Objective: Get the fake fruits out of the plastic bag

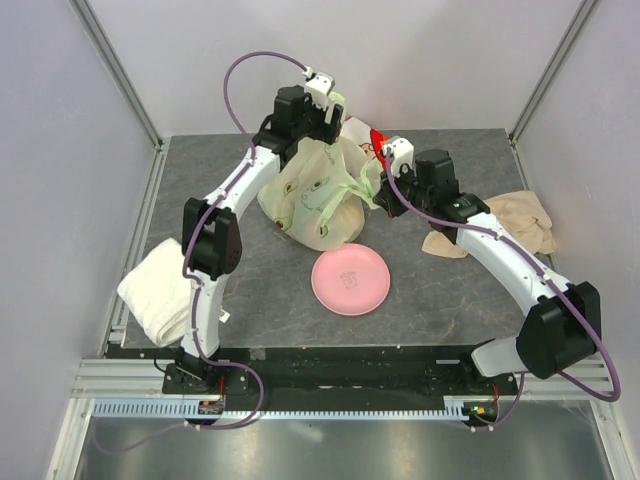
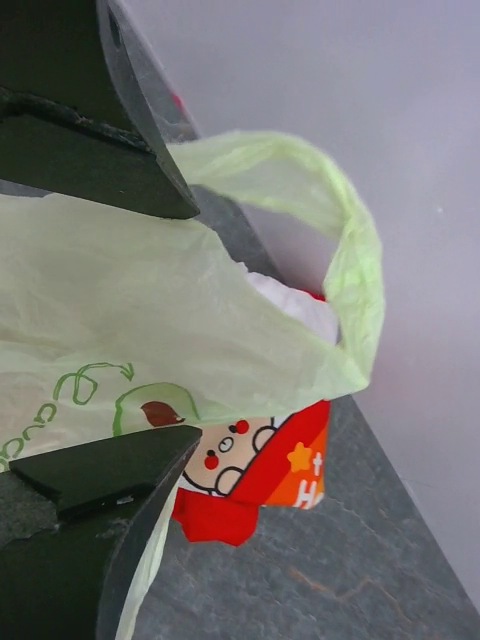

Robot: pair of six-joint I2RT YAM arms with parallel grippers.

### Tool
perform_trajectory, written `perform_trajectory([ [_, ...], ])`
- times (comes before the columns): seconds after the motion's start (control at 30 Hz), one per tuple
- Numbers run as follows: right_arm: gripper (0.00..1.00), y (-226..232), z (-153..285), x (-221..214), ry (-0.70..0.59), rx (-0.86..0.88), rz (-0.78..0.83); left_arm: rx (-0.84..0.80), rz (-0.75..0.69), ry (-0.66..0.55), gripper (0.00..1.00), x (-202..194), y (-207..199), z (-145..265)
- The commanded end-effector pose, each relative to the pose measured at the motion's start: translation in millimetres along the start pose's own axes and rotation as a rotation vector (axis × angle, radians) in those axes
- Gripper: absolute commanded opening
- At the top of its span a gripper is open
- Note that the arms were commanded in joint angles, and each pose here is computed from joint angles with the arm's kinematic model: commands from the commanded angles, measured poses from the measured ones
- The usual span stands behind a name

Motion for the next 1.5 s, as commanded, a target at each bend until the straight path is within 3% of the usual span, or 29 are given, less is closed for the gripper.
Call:
perform_trajectory([
  [0.0, 0.00, -1.1, 8.8, 3.3, -0.024, -0.012, 0.022, 0.006, -0.064, -0.070, 0.91, 11.8, -3.3, -10.5],
  [0.07, 0.00, -2.9, 8.5, 1.7, -0.019, -0.020, 0.019, -0.038, -0.076, -0.095, 0.88, 15.7, -10.6, -13.6],
  [0.1, 0.00, -4.6, 6.7, 1.0, -0.015, -0.026, 0.010, -0.047, -0.083, -0.107, 0.72, 18.6, -12.2, -16.9],
  [0.13, 0.00, -6.6, 5.6, 0.1, -0.012, -0.040, 0.003, -0.055, -0.087, -0.112, 0.62, 20.3, -13.3, -18.1],
  [0.17, 0.00, -7.4, 4.1, 2.2, -0.017, -0.045, -0.008, -0.055, -0.093, -0.120, 0.42, 22.9, -12.5, -18.9],
  [0.2, 0.00, -11.3, -0.9, 2.2, -0.018, -0.056, -0.035, -0.033, -0.095, -0.128, 0.02, 27.7, -10.3, -18.6],
  [0.23, 0.00, -14.2, -4.0, 4.4, -0.027, -0.067, -0.057, -0.018, -0.098, -0.129, 0.02, 30.2, -6.8, -17.2],
  [0.33, 0.00, -29.4, -26.4, 24.0, -0.058, -0.087, -0.119, -0.001, -0.109, -0.155, 0.02, 49.1, 14.1, 0.0],
  [0.47, 0.00, -53.6, -55.9, 89.7, -0.149, -0.084, -0.124, 0.024, -0.084, -0.185, 0.01, 68.8, 59.9, 34.8],
  [0.53, 0.00, -75.6, -71.3, 94.3, -0.146, -0.113, -0.170, 0.059, -0.077, -0.197, 0.02, 78.6, 78.6, 51.8],
  [0.73, 0.00, -101.6, -100.9, 164.7, -0.358, -0.107, -0.190, 0.239, -0.145, -0.347, 0.02, 137.3, 139.7, 119.1],
  [0.77, 0.00, -96.2, -93.9, 195.4, -0.458, -0.080, -0.185, 0.255, -0.201, -0.400, 0.02, 156.7, 146.2, 131.6],
  [0.93, 0.00, -81.1, -82.3, 246.7, -0.656, -0.036, -0.122, 0.354, -0.322, -0.518, 0.02, 200.8, 164.4, 173.7],
  [1.03, 0.00, -72.4, -79.9, 241.9, -0.632, 0.011, -0.138, 0.274, -0.324, -0.508, 0.01, 203.7, 147.7, 185.1],
  [1.1, 0.00, -60.6, -67.1, 236.2, -0.605, 0.064, -0.183, 0.190, -0.302, -0.473, 0.13, 199.5, 125.9, 188.7],
  [1.13, 0.00, -53.5, -65.0, 216.5, -0.537, 0.113, -0.201, 0.126, -0.278, -0.419, 0.24, 181.1, 114.8, 177.3],
  [1.17, 0.00, -44.7, -64.9, 203.8, -0.492, 0.152, -0.213, 0.082, -0.260, -0.389, 0.46, 172.7, 104.5, 173.1],
  [1.2, 0.00, -39.1, -63.8, 190.1, -0.449, 0.170, -0.211, 0.025, -0.223, -0.341, 0.57, 161.8, 89.1, 168.1],
  [1.23, 0.00, -40.0, -76.3, 149.3, -0.338, 0.165, -0.237, -0.025, -0.152, -0.289, 0.67, 143.0, 77.3, 161.5],
  [1.3, 0.00, -25.2, -53.9, 129.8, -0.313, 0.154, -0.191, -0.088, -0.089, -0.240, 0.75, 125.3, 57.3, 153.1],
  [1.33, 0.00, -28.6, -57.9, 94.3, -0.241, 0.121, -0.226, -0.110, -0.041, -0.186, 0.79, 106.0, 49.2, 143.2],
  [1.47, 0.00, -22.4, -31.2, 56.1, -0.176, 0.084, -0.207, -0.191, 0.036, -0.110, 0.88, 74.6, 28.8, 110.5],
])
Point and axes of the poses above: each gripper's point midway between its finger pads, its own z axis back along the fingers, its own y axis along the line the jaws close on, x = y × z, the point moved 8 cm from there along z, back along the fingers, and after that the axes turned 7 degrees about -z, right-handed, at the moved point
